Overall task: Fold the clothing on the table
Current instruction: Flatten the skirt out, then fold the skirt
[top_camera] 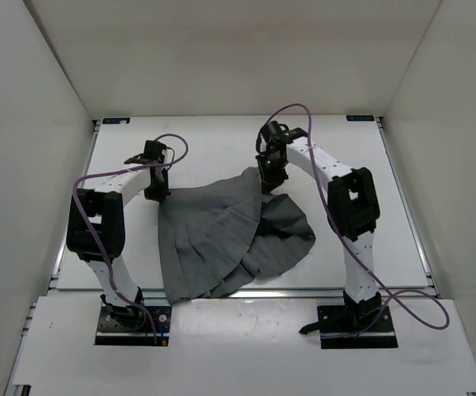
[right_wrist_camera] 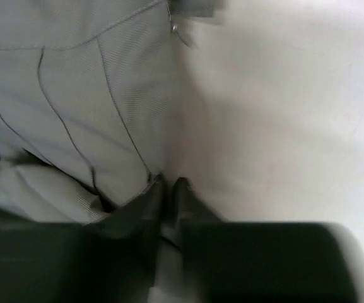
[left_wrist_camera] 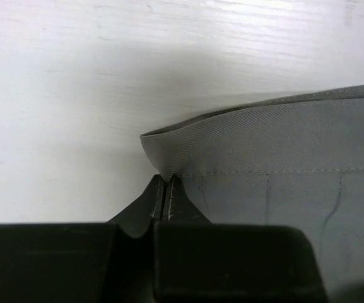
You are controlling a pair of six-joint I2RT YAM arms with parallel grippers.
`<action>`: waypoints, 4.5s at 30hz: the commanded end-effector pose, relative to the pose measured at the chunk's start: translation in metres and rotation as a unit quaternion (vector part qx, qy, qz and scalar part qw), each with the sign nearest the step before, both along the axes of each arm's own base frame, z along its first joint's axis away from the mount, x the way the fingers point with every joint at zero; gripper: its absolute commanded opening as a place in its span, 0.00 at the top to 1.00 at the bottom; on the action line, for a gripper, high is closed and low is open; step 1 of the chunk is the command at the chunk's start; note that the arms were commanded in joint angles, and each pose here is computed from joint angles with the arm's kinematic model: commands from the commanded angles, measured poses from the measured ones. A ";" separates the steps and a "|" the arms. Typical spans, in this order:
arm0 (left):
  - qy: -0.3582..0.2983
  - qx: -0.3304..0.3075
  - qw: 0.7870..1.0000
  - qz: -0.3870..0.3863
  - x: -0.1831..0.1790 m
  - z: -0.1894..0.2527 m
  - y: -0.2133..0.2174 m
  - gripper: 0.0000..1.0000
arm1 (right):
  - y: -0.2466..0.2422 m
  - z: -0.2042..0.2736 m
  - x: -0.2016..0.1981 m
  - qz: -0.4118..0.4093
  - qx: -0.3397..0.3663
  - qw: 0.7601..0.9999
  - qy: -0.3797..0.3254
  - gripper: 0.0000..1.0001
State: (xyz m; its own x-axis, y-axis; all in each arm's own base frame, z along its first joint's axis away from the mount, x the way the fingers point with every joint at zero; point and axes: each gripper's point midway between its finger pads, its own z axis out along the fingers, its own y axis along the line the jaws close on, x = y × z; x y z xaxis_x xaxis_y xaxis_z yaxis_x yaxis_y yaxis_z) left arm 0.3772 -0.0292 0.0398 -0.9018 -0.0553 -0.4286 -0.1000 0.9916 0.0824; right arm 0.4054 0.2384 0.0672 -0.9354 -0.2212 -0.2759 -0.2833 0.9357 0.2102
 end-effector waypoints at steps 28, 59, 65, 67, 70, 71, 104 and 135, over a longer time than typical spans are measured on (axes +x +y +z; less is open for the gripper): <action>-0.015 -0.010 1.000 -0.025 0.000 0.010 -0.014 1.00 | 0.055 -0.037 0.095 0.012 0.041 0.996 -0.083 0.45; -0.279 -0.096 0.956 -0.004 0.046 0.215 -0.018 1.00 | -0.010 0.241 0.084 0.001 0.014 0.941 -0.339 1.00; -0.437 -0.121 0.891 -0.008 0.006 0.327 -0.017 1.00 | -0.033 0.296 0.036 -0.005 -0.003 0.913 -0.408 1.00; -0.475 -0.130 0.870 -0.015 -0.014 0.359 -0.017 1.00 | -0.042 0.323 0.010 -0.017 0.022 0.890 -0.456 1.00; -0.510 -0.131 0.850 -0.023 -0.037 0.396 -0.016 1.00 | -0.054 0.373 -0.030 -0.025 0.087 0.849 -0.521 1.00; -0.506 -0.134 0.852 -0.027 -0.040 0.396 -0.019 1.00 | -0.062 0.376 -0.041 -0.023 0.093 0.845 -0.526 1.00; -0.457 -0.183 0.867 -0.076 0.036 0.323 -0.065 1.00 | -0.085 0.297 0.064 -0.012 0.064 0.895 -0.441 1.00; -0.140 -0.321 0.934 0.070 -0.141 0.014 -0.092 0.29 | -0.086 -0.021 -0.171 -0.149 0.145 0.973 -0.096 0.48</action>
